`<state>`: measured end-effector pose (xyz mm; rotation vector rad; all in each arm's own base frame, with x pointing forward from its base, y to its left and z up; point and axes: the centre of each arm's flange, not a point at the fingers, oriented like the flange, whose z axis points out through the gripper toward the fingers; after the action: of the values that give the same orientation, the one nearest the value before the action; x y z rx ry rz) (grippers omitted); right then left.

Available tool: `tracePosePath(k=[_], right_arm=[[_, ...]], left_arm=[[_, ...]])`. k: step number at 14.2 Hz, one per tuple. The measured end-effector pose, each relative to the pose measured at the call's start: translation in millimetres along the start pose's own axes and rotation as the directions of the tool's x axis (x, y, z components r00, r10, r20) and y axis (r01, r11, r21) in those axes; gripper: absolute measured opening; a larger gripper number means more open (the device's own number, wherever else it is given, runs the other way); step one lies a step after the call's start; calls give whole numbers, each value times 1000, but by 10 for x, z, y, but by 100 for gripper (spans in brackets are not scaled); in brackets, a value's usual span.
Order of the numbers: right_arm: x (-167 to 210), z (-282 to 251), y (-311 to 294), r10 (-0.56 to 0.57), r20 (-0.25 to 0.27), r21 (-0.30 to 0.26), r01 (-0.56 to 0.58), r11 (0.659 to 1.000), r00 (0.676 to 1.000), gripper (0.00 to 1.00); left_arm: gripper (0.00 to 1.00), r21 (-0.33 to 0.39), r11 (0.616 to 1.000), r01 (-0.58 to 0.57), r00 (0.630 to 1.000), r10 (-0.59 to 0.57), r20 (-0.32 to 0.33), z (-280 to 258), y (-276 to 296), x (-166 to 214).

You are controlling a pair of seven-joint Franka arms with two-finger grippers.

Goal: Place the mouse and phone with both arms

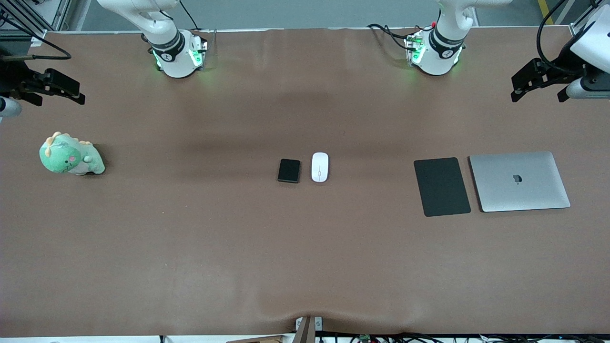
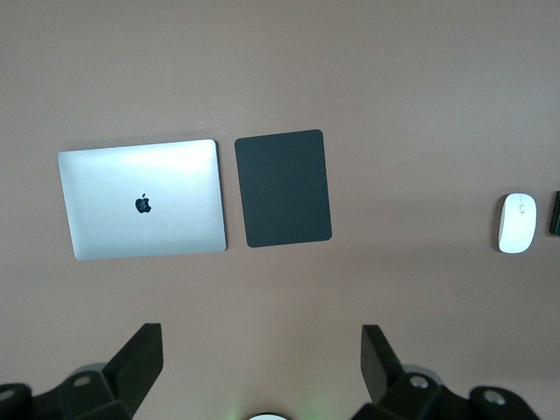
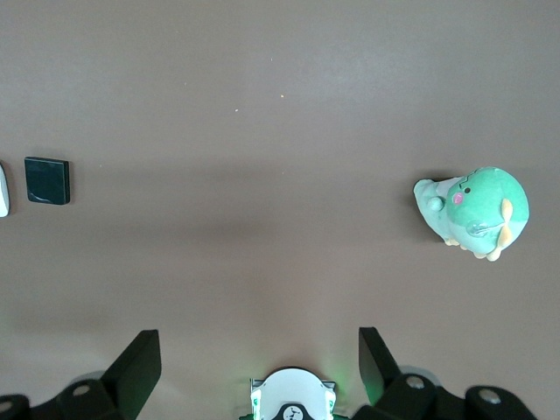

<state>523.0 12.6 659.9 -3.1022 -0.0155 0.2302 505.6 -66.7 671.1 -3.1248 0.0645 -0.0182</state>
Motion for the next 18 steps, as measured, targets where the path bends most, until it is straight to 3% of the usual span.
tracePosePath(k=[18], right_arm=[[18,30,104,-6,5,3,6,1000,1000,100]], left_arm=[[100,0,1000,-2,1000,2,9,43,13,40]])
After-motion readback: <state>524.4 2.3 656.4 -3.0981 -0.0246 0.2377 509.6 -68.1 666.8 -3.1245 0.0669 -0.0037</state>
